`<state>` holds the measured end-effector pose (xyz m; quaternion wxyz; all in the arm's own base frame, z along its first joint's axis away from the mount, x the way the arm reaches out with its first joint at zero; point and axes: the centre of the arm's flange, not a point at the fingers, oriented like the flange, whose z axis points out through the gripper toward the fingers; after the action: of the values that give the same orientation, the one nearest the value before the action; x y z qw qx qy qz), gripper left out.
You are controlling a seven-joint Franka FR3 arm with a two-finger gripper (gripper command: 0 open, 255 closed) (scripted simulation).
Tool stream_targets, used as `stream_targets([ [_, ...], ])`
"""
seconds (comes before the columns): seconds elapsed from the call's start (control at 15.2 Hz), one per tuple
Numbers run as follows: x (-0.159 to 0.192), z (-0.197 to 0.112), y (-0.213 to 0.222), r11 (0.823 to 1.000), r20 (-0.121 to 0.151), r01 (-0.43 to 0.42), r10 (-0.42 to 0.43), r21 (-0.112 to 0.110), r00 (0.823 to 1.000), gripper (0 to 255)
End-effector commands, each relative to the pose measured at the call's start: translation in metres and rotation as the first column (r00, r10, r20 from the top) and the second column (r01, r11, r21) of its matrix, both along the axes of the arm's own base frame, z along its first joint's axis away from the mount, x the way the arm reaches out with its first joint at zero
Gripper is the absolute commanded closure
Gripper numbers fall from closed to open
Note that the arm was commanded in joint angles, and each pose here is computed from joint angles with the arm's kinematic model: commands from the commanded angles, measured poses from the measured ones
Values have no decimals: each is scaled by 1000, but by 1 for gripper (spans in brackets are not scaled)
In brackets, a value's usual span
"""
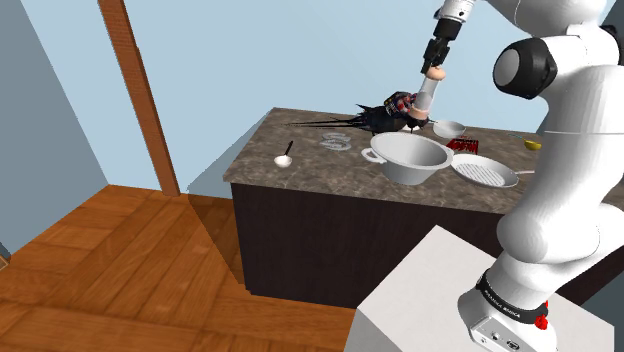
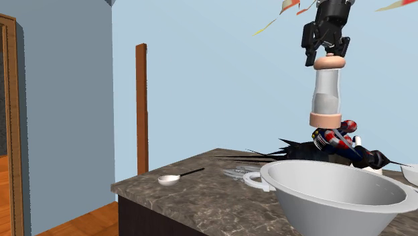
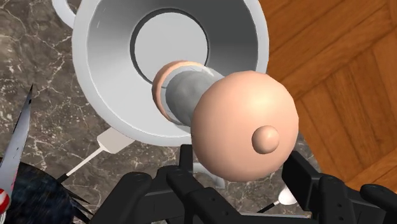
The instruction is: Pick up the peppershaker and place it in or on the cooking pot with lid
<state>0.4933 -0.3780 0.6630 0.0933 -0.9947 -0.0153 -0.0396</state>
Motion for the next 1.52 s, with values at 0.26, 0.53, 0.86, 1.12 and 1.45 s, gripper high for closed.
stream_targets([
  [0.26, -2, -30, -1, 1000, 0, -1, 1, 0, 1000, 255],
  [0.53, -2, -51, -1, 1000, 0, -1, 1, 0, 1000, 255],
  [0.86, -2, -77, -1, 1000, 0, -1, 1, 0, 1000, 255],
  [1.12, -2, -98, -1, 1000, 0, -1, 1, 0, 1000, 255],
  [1.45, -2, -125, -1, 1000, 0, -1, 1, 0, 1000, 255],
])
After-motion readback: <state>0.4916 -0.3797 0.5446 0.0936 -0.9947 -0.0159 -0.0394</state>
